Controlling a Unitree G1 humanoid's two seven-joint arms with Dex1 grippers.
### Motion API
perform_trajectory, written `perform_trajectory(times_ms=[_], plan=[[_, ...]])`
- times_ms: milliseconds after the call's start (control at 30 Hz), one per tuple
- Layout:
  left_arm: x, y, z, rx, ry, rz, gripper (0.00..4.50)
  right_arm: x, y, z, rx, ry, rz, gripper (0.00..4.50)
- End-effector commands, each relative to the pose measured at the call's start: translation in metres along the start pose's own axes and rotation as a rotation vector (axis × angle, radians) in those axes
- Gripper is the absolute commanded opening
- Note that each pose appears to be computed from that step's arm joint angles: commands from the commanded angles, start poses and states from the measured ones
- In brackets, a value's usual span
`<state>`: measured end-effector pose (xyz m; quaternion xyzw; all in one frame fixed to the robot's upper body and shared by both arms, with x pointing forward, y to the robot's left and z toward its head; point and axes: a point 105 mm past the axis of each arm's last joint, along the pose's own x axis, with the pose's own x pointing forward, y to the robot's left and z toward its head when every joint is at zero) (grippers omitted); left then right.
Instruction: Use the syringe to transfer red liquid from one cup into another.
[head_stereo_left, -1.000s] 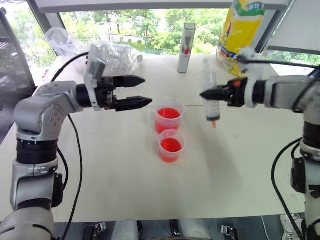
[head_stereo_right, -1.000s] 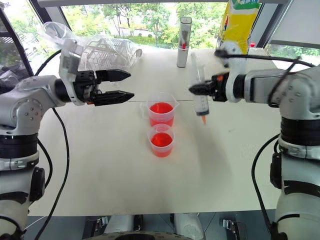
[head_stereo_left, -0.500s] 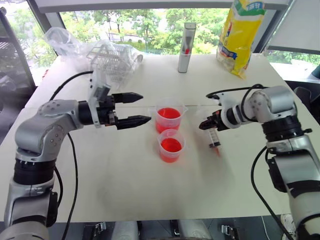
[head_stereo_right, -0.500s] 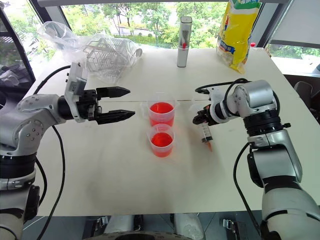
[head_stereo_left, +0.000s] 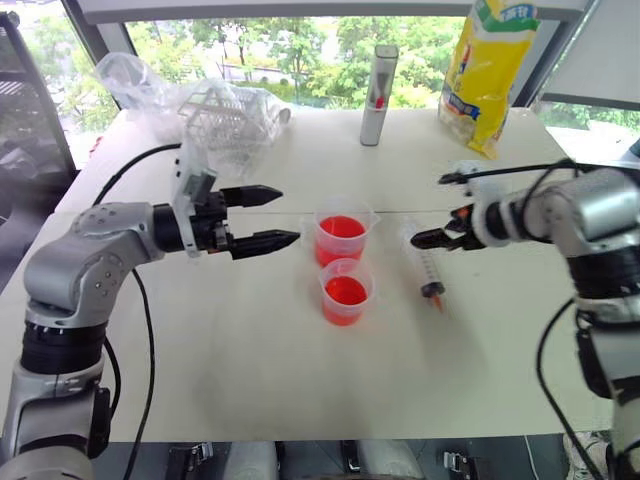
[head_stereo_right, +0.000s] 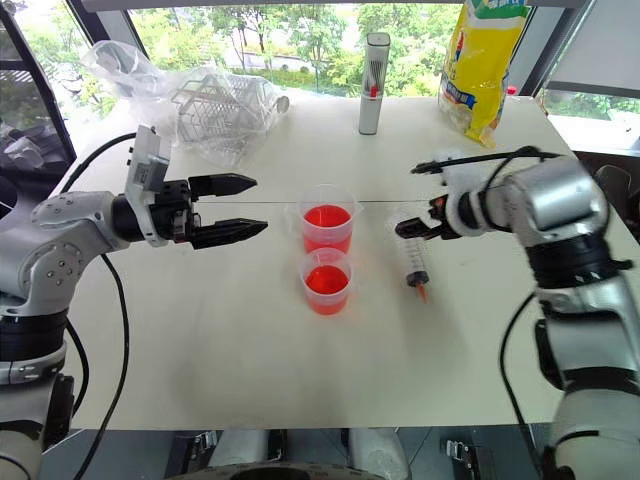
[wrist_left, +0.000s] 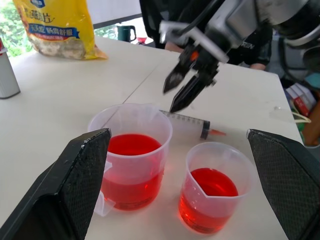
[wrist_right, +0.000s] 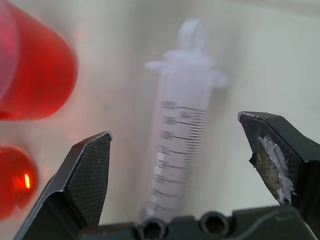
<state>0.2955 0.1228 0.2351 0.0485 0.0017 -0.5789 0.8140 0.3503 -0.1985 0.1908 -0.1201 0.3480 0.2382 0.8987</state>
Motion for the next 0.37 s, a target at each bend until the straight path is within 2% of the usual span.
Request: perform_trajectory(times_ms=[33, 133, 367], plan=[[0.003, 0.002, 0.011, 0.044, -0.018, -0.003, 4.5, -0.034, 0.013, 0.026, -0.139, -0.168, 0.063, 4.44], [0.002, 0.002, 0.013, 0.038, -0.028, -0.006, 4.5, -0.06, 0.032, 0.026, -0.255, -0.245, 0.136, 4.44], [0.002, 0.005, 0.019, 0.021, -0.061, 0.007, 4.5, -0.083, 0.056, 0.014, -0.353, -0.31, 0.247, 4.44]])
